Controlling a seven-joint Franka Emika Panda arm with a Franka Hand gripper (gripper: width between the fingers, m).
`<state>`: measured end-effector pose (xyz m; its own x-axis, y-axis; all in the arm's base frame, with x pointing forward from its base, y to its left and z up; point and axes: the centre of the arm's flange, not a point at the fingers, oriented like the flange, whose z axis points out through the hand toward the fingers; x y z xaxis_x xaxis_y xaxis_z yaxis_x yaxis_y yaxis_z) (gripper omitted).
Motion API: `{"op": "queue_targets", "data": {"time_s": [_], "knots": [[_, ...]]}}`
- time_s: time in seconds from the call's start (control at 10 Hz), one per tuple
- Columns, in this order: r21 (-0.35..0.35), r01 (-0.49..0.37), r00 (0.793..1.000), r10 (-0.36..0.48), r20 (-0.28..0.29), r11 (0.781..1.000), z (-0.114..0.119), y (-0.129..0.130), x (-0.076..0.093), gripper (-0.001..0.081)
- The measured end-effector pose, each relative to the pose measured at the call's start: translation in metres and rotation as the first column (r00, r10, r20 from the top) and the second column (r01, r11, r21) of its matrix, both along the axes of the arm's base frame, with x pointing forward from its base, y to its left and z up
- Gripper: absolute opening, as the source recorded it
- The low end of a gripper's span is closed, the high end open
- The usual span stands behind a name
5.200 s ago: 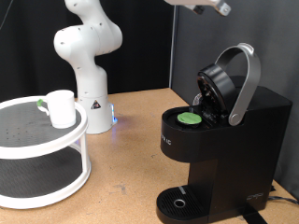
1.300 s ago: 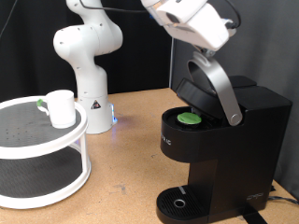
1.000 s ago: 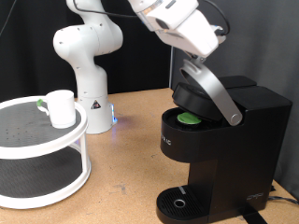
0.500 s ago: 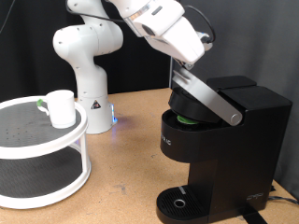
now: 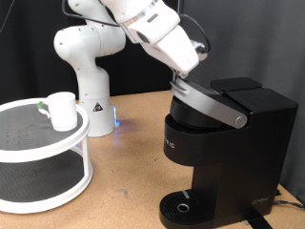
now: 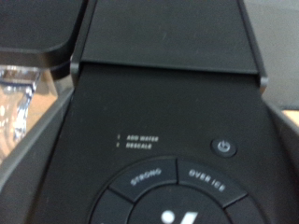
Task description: Make a cup of coffee with the keurig machine
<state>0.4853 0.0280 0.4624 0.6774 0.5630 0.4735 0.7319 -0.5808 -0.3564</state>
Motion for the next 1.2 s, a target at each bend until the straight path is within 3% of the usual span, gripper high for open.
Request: {"op": "queue_targets", "data": {"time_s": [1.2], "knots": [[-0.074,0.043,0.999,-0.046,-0.027,0.996,-0.051,-0.006,0.001,0.0]]}}
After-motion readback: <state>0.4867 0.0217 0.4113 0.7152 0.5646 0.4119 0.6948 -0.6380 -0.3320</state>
